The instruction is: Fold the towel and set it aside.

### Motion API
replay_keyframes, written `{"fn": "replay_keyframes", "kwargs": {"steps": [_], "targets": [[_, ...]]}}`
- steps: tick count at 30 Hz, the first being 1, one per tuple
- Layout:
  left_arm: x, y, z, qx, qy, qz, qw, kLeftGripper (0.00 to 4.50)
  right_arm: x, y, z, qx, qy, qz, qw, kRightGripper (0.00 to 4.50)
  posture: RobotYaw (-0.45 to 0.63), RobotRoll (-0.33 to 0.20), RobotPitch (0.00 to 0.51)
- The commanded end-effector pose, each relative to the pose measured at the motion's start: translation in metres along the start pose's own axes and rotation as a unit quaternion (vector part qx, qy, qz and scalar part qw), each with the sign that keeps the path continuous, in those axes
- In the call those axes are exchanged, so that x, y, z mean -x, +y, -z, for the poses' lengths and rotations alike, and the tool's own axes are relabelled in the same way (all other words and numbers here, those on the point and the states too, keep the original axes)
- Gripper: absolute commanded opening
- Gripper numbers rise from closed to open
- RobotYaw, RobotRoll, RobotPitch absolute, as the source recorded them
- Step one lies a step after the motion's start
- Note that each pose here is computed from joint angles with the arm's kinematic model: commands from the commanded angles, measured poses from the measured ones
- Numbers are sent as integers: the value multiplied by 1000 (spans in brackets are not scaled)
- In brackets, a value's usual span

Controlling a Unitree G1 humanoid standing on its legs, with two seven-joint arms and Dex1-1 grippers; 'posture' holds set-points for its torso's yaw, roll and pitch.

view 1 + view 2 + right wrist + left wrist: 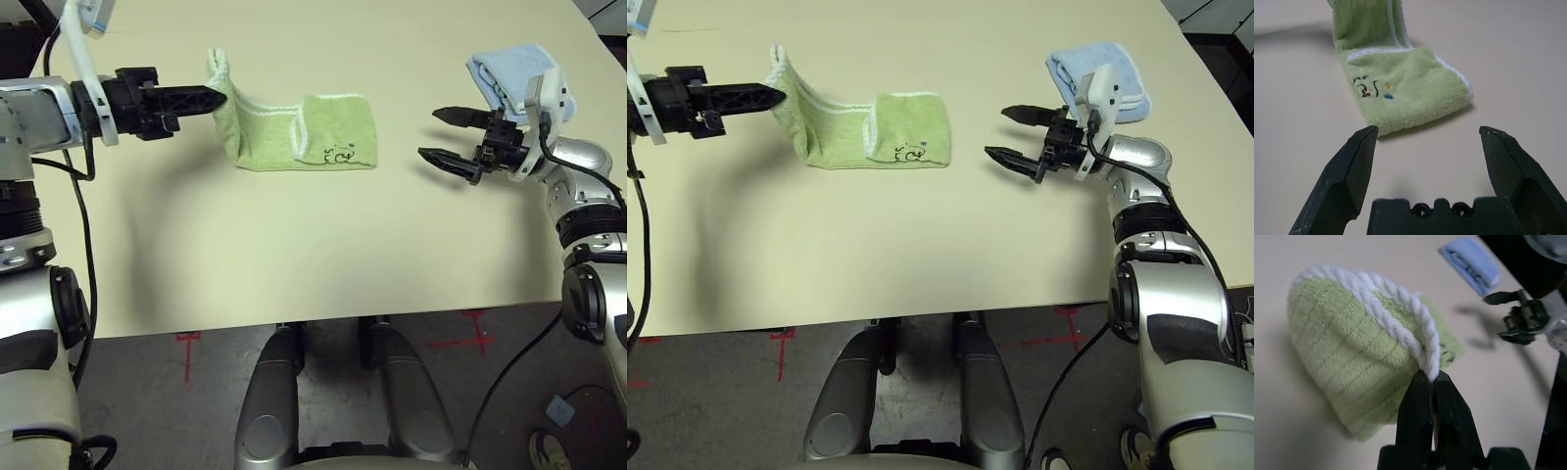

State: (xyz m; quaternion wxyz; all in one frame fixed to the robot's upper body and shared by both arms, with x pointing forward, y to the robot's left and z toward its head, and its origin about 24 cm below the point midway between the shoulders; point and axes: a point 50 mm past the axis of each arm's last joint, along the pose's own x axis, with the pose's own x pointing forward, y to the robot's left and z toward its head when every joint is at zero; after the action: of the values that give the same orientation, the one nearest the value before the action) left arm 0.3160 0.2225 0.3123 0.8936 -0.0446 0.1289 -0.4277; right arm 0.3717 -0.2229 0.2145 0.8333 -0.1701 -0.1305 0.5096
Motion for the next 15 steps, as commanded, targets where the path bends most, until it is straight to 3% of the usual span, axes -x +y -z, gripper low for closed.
{"fn": "replay_keyframes", "kwargs": {"steps": [1,9,15], "targets": [[-16,-17,-6,-17,9,57,998,12,2,1,3,-4,15,-10,1000,4500,64,0,303],[-62,-33,-14,-39,4,116,992,12,-6,1,-2,-2,4,-13,1000,4500,64,0,301],[-84,-28,-7,-54,19,112,992,12,-6,2,-1,0,2,-14,1000,4500,48,0,302]]}}
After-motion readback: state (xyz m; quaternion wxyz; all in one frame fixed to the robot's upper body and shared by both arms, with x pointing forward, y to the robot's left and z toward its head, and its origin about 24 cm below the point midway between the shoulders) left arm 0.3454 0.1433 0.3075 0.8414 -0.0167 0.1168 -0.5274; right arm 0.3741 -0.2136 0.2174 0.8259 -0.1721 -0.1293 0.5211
